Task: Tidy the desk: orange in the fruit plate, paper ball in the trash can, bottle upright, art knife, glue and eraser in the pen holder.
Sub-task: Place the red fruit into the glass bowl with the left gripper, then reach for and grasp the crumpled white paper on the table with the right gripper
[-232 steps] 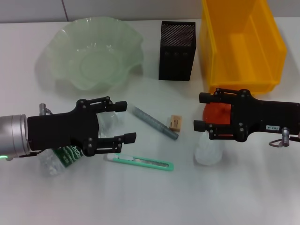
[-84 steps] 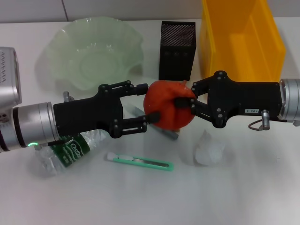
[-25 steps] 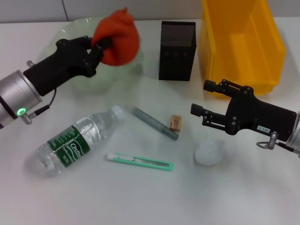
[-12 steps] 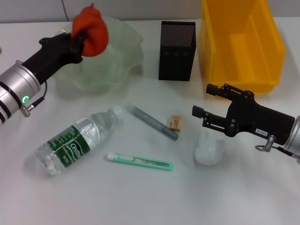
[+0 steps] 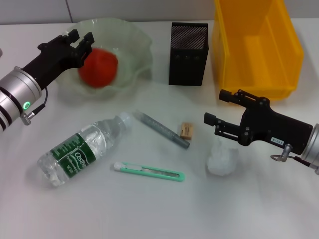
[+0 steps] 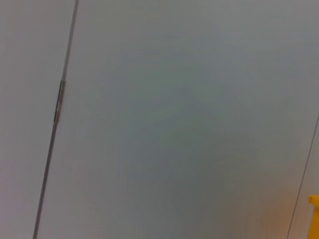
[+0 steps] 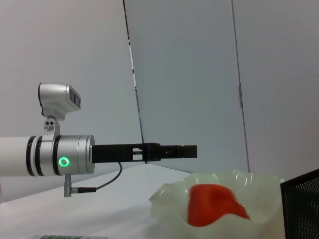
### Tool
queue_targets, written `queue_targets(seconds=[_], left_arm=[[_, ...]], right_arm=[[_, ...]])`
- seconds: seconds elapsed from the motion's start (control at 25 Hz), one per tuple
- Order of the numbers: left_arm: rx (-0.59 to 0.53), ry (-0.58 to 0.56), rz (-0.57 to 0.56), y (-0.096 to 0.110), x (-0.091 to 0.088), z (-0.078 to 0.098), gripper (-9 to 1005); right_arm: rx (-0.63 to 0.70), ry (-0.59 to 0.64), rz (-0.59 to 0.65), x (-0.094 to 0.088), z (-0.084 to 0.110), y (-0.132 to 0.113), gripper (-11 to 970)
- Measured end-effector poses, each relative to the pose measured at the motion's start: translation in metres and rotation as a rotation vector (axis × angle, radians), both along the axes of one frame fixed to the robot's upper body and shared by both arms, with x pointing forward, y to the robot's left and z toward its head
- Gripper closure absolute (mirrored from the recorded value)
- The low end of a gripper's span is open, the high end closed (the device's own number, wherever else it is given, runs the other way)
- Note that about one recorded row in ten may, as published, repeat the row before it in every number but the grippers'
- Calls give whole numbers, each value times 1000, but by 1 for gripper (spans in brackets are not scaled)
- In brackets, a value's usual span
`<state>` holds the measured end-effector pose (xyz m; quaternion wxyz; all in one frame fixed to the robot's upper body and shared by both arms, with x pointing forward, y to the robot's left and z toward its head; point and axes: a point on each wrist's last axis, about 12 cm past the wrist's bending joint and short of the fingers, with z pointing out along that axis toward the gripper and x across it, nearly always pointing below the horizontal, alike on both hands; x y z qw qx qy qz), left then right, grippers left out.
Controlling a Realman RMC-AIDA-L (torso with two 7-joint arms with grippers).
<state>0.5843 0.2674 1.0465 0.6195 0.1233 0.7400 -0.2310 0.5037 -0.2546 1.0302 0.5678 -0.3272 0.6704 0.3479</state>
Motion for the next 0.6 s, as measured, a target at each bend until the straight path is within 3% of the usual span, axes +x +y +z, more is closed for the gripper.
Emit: queue_targets(seconds=[0.32,0.6], left_arm=[[-6,-10,-26,-5,0,2,515],[-90,-77,-161,-5,-15,14,301]], right_arm=[[5,-3,-7,1,1,0,236],[4,-6,-6,2,2,-2,240]])
